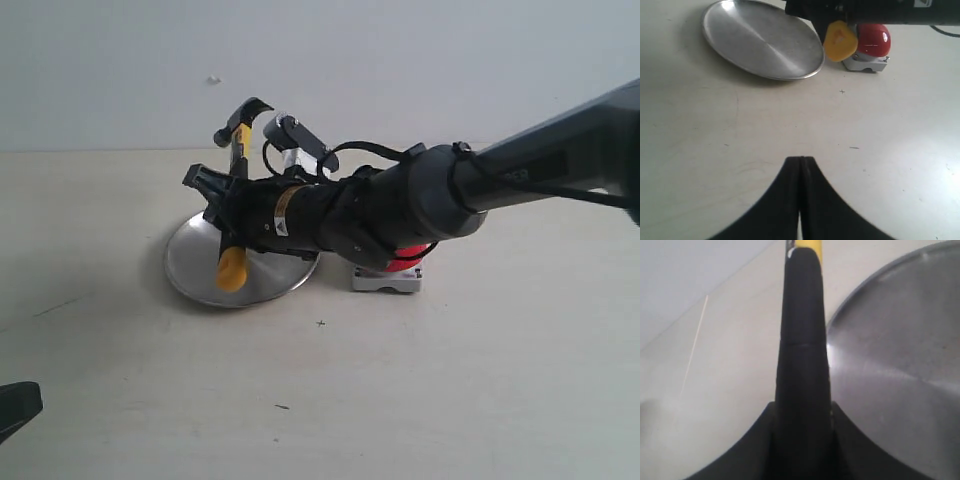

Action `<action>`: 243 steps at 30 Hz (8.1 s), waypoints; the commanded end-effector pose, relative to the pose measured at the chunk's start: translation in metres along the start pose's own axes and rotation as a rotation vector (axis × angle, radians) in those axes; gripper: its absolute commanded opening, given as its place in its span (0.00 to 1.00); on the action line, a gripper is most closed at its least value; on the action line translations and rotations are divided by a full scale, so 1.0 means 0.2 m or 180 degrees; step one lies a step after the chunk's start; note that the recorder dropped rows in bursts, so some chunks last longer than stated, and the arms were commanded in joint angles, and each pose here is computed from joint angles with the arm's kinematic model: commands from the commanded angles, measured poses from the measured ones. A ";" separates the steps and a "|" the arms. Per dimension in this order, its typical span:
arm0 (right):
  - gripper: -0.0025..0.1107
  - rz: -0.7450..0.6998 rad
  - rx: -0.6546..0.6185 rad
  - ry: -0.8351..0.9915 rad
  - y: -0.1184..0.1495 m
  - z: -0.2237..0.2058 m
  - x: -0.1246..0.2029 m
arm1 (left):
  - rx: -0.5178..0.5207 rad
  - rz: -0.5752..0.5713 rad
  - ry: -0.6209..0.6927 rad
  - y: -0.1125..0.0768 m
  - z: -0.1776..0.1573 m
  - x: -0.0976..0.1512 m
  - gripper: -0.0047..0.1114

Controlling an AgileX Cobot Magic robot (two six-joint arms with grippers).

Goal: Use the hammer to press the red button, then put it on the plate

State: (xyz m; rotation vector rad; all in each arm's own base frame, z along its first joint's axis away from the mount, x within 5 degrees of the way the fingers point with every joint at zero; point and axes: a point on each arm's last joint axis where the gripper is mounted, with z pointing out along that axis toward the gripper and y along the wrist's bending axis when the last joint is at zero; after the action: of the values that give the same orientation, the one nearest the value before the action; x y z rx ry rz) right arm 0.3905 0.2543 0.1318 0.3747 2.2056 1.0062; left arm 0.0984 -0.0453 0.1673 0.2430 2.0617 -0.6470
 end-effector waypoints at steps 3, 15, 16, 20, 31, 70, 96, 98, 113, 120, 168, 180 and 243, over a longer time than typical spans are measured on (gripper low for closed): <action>0.02 0.0136 -0.0333 0.0012 -0.04 0.09 0.04 | 0.0064 0.0015 -0.0023 -0.01 0.00 -0.01 0.04; 0.02 0.0298 -0.0263 0.0052 -0.12 0.15 0.09 | 0.0077 0.0014 -0.0026 -0.01 0.00 -0.01 0.04; 0.02 0.0300 -0.0255 0.0057 -0.12 0.15 0.09 | 0.0083 0.0014 -0.0027 -0.01 0.00 -0.01 0.04; 0.02 0.0338 -0.0221 0.0085 -0.15 0.16 0.11 | 0.0086 0.0014 -0.0027 -0.01 0.00 -0.01 0.04; 0.23 0.0382 -0.0173 0.0109 -0.17 0.17 0.12 | 0.0122 0.0019 -0.0028 -0.02 0.00 -0.01 0.04; 0.41 0.0067 0.0216 0.0640 -0.05 0.04 0.09 | 0.0127 0.0019 -0.0029 -0.02 0.00 -0.01 0.04; 0.02 -0.2346 0.0702 -0.0218 0.14 -1.18 0.17 | 0.0127 0.0037 -0.0025 -0.02 0.00 -0.01 0.04; 0.02 -0.2365 0.0588 -0.0404 0.14 -1.31 0.18 | 0.0127 0.0037 -0.0025 -0.02 0.00 -0.01 0.04; 0.02 -0.1931 -0.0467 -0.1038 0.02 -1.83 0.26 | 0.0127 0.0037 -0.0025 -0.02 0.00 -0.01 0.04; 0.02 -0.1908 -0.0544 -0.1109 0.03 -1.87 0.26 | 0.0127 0.0037 -0.0025 -0.02 0.00 -0.01 0.04; 0.02 -0.1456 0.0593 -0.2810 -0.51 -2.05 0.39 | 0.0127 0.0046 -0.0025 -0.02 0.00 -0.01 0.04; 0.02 -0.1818 0.0843 -0.2600 -0.53 -2.03 0.40 | 0.0127 0.0046 -0.0025 -0.02 0.00 -0.01 0.04; 0.02 -0.1349 0.0616 -0.2589 -0.53 -2.02 0.41 | -0.1760 -0.0105 -0.1622 0.07 -0.34 -0.02 0.04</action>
State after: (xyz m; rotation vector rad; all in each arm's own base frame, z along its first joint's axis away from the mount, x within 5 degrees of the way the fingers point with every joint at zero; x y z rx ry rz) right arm 0.0568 0.0006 0.2079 0.3106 1.5341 0.3256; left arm 0.0567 0.0015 0.1975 -0.2247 1.6773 -0.1158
